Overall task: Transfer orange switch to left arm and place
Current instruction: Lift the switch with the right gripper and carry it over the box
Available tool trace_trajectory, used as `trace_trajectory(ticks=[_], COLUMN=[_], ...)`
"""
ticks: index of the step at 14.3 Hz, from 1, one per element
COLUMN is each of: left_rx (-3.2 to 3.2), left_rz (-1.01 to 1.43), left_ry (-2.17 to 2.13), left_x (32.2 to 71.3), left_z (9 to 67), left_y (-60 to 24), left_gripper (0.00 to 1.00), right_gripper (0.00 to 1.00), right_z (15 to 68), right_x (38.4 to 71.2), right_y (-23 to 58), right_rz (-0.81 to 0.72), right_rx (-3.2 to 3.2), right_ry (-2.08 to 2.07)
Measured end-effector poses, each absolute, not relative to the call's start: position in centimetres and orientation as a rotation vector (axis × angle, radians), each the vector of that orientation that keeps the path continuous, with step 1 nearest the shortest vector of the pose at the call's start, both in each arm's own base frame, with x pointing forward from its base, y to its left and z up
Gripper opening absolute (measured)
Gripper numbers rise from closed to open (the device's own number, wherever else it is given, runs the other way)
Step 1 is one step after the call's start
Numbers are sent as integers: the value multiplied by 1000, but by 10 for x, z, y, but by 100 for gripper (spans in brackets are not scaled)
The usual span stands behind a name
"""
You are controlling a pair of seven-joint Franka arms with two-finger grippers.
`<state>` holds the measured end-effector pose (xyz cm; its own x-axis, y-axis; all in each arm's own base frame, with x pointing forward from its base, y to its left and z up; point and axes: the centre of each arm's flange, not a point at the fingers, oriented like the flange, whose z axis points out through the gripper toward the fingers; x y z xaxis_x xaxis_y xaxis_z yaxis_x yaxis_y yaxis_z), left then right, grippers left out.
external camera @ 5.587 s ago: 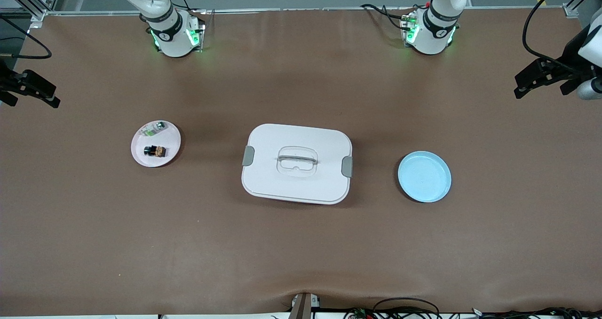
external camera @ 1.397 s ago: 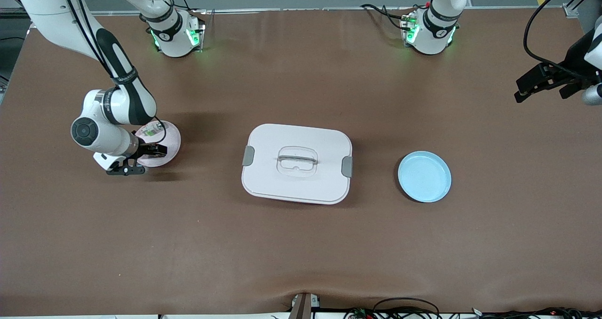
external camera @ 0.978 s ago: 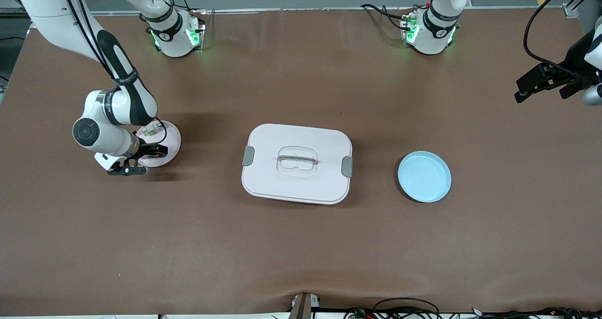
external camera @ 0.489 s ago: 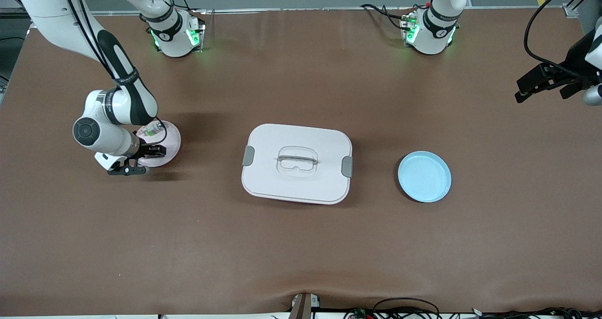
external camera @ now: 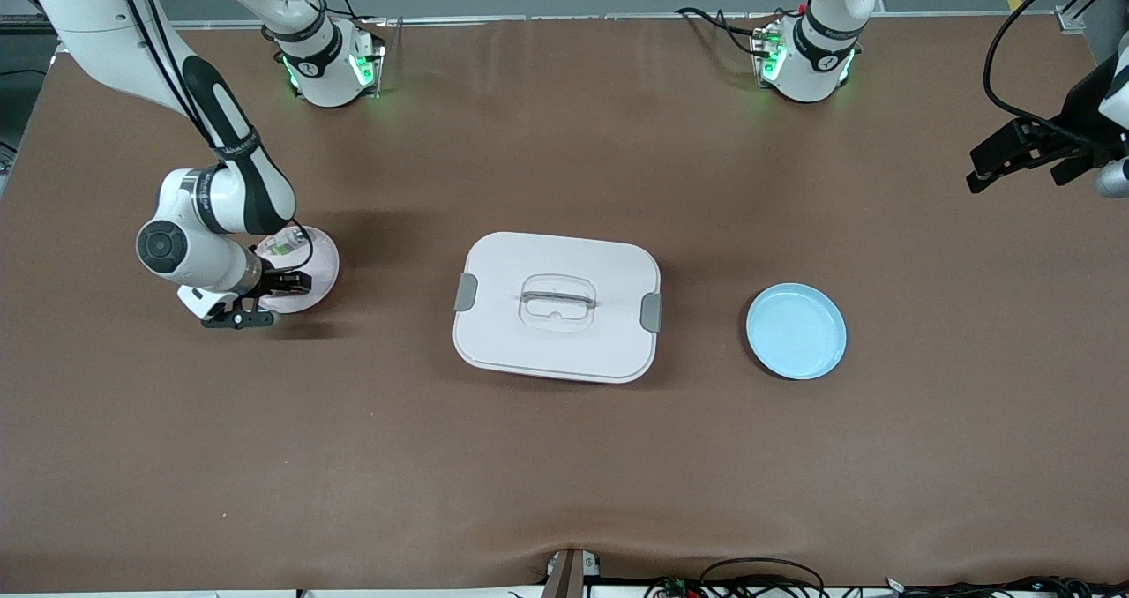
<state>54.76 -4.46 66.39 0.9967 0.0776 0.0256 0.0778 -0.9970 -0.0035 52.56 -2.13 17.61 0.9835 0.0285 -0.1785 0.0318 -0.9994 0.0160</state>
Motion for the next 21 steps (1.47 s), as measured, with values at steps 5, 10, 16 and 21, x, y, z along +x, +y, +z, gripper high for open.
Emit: trace_trajectory(ticks=[5, 10, 16, 21], left_rx=[-3135, -3135, -3134, -3152], left_rz=[-46, -44, -4, 46], left_ry=[-122, -119, -110, -59], left_x=[552, 552, 556, 555], left_z=[660, 660, 648, 636], left_y=[-45, -46, -49, -67], left_gripper=[100, 100, 100, 100], right_gripper=[73, 73, 73, 73], right_z=[215, 275, 373, 406], right_x=[530, 532, 546, 545], right_y=[-14, 18, 62, 133], right_rz=[-336, -427, -687, -839], right_rx=[3105, 3086, 3175, 3244], right_ry=[65, -1, -205, -509])
